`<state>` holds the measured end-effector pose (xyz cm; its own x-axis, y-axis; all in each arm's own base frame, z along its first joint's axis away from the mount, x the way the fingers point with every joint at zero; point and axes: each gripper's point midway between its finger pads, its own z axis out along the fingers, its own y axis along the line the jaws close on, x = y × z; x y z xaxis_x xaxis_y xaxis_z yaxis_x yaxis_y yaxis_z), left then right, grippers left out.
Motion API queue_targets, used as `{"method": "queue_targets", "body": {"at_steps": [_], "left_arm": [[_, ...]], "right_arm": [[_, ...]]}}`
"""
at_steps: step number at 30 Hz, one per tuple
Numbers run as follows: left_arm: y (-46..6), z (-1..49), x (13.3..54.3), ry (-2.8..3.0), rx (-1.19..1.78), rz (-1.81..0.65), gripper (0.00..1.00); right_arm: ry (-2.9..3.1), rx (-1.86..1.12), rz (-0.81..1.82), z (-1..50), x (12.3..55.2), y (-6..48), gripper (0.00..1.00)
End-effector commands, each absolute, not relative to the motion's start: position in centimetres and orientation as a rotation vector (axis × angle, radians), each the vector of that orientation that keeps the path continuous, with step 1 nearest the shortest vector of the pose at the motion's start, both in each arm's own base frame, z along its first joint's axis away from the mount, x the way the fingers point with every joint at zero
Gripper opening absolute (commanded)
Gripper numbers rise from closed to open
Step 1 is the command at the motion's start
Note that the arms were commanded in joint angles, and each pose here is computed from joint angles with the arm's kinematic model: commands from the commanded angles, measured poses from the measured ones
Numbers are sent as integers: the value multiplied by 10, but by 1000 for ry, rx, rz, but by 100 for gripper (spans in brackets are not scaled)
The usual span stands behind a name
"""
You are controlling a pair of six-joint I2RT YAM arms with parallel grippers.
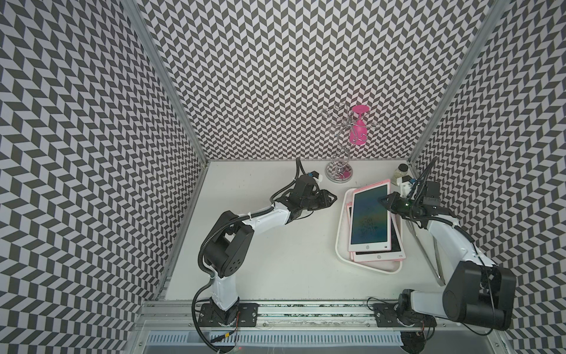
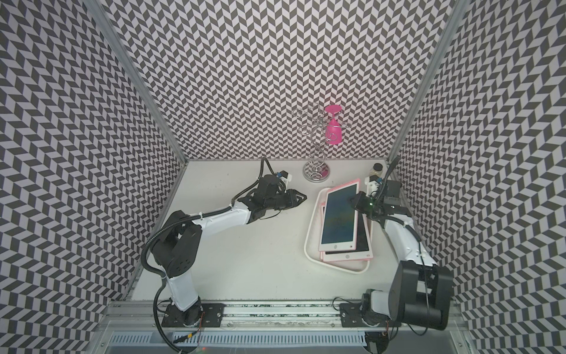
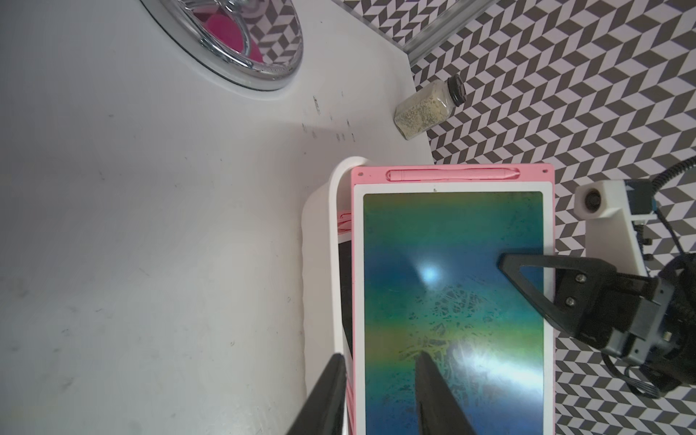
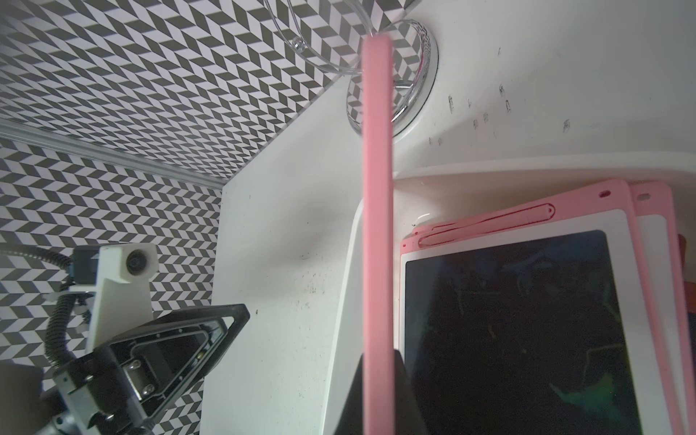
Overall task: Take out the writing tablet from the storage box
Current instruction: Pick up the writing tablet from the storage box.
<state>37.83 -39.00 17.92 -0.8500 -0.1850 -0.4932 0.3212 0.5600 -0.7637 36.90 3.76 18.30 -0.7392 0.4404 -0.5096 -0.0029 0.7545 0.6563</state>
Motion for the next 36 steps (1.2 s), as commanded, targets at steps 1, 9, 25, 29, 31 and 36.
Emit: {"method": "queue_targets", "body": {"at_steps": [1, 9, 25, 29, 31, 36], "left_arm": [[-385, 197, 375, 2220, 143, -1259, 33], [-375, 195, 372, 2216, 140, -1267, 33], [-340, 200, 360, 2155, 98, -1315, 33], [-324, 212, 365, 2082, 135, -1341, 36], [-319, 217, 368, 2052, 177, -1358, 37], [-320, 219, 373, 2002, 287, -1393, 43]], "right_arm": [[2090, 240, 815, 241, 388, 31, 0], [2044, 226, 868, 261, 389, 37, 0], [1971, 178, 1099, 285, 389, 59, 0], [1952, 178, 1180, 285, 391, 66, 0], [1953, 188, 1202, 280, 394, 70, 0], [1961, 181, 1324, 267, 400, 94, 0]]}}
